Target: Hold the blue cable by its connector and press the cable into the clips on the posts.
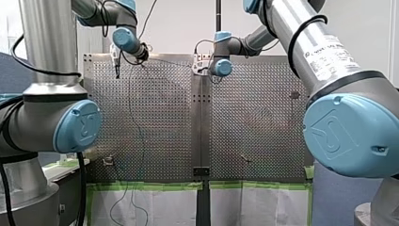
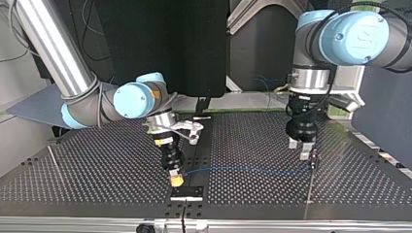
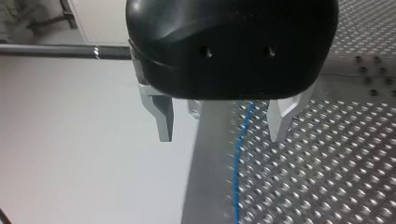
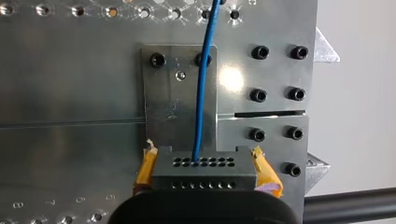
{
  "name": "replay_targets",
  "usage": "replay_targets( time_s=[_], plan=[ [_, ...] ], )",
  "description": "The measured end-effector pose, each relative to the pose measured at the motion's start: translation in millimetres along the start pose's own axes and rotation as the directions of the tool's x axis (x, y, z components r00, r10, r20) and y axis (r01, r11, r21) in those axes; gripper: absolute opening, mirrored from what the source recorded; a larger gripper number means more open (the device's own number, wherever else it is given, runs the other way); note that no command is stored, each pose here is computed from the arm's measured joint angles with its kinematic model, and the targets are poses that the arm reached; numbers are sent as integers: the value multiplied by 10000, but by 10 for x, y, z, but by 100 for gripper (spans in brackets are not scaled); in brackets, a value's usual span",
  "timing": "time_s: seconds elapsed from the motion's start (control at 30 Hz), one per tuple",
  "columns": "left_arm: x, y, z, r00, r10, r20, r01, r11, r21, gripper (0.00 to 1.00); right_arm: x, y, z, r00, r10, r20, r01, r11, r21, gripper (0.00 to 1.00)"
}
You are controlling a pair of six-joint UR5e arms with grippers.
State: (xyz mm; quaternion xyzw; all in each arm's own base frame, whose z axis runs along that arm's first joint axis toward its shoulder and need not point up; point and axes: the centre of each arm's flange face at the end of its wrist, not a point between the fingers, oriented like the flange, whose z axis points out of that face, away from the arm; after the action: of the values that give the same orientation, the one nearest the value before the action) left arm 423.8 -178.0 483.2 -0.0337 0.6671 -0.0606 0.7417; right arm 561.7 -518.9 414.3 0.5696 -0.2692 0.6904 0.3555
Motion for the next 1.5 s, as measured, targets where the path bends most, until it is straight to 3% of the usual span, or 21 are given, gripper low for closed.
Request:
replay_targets(
  time_s=[0.4, 0.73, 0.93, 1.1, 1.3, 1.5],
  plan=[
    [322, -297, 85, 9977, 563, -389, -572, 9981, -229, 100, -2, -4, 0, 10000, 23, 2, -23, 10000, 36, 0],
    [249, -259, 242, 9979, 575, 280, -542, 9928, -1064, 100, -1, -17, -2, 10000, 30, 6, -30, 10000, 62, 0],
    [353, -233, 342, 9978, 668, 2, -659, 9851, -1590, 100, -2, -13, -1, 10000, 29, 5, -29, 10000, 56, 0],
    [425, -268, 468, 9975, 695, 104, -669, 9841, -1647, 100, -2, -16, -3, 10000, 18, 12, -18, 10000, 62, 0],
    [301, -295, 570, 9960, 643, 627, -528, 9838, -1714, 100, -2, -11, -1, 10000, 15, 4, -15, 10000, 54, 0],
    [237, -292, 618, 9946, 676, 793, -532, 9839, -1709, 100, -2, -9, 0, 10000, 13, 2, -13, 10000, 51, 0]
  ],
)
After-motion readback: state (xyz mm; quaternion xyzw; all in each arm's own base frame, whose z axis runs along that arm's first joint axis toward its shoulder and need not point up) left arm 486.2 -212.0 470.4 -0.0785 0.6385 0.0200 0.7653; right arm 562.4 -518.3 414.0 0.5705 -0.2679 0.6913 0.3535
